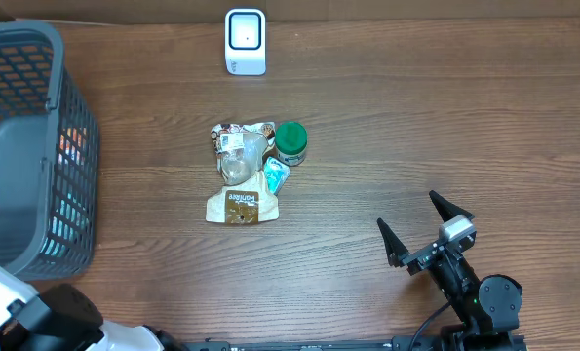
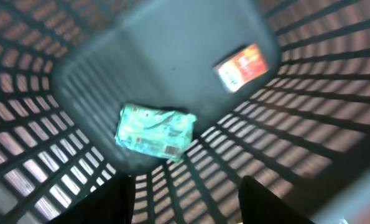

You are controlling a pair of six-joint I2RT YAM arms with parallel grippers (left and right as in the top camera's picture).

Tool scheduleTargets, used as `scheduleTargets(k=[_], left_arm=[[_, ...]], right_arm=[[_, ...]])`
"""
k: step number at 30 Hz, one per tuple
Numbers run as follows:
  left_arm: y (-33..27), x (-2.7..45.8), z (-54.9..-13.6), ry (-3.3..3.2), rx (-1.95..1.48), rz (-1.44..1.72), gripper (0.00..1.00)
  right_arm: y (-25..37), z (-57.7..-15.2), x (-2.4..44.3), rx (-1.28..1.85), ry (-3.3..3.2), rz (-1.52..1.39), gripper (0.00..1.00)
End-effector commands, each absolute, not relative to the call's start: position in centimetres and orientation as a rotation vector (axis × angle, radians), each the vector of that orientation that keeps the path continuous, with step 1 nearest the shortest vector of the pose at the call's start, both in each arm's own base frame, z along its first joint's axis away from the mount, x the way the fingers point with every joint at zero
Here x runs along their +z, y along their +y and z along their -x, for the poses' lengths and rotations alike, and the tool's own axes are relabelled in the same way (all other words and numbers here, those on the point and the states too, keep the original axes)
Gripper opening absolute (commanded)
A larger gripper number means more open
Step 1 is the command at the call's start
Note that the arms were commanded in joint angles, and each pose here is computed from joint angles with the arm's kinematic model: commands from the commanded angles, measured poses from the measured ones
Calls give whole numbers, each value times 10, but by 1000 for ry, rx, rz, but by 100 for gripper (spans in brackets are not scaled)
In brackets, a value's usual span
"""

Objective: Scan the item barcode
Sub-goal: 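Return the left gripper into the basket toward the green package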

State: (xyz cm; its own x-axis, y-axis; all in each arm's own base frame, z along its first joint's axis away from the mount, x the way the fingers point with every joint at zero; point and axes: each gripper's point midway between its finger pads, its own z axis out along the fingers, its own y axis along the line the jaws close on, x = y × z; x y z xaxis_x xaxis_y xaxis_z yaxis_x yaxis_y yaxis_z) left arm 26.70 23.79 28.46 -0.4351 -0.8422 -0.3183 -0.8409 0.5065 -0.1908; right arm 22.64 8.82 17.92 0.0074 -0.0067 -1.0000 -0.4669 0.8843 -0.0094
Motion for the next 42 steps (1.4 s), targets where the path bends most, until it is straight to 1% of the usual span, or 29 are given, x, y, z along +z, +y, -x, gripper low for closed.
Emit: scheduleTargets(k=[1,8,19,22,30,32,36,42], left_arm=[[236,246,-264,2459,-92,1419,55],[240,169,-257,2542,-67,1488,54],[237,85,-260,2591,-80,1356,56],[231,71,-267,2603,-120,1265,58],[225,55,-281,2642,-114,1075,84],[224,53,-283,2652,-104,1034,86],[224,49,-283,2681,-90,979,86],[229,36,-270,2737,-9,1016,84]], right_arm=[[90,-226,177,380,1528,391,100],[90,-226,177,380,1528,391,100],[90,-226,177,380,1528,391,100],[90,-226,177,380,1528,391,100],[90,-226,177,380,1529,391,100],[90,-226,177,380,1528,391,100],[90,-226,177,380,1528,391,100],[90,-226,177,380,1528,391,100]])
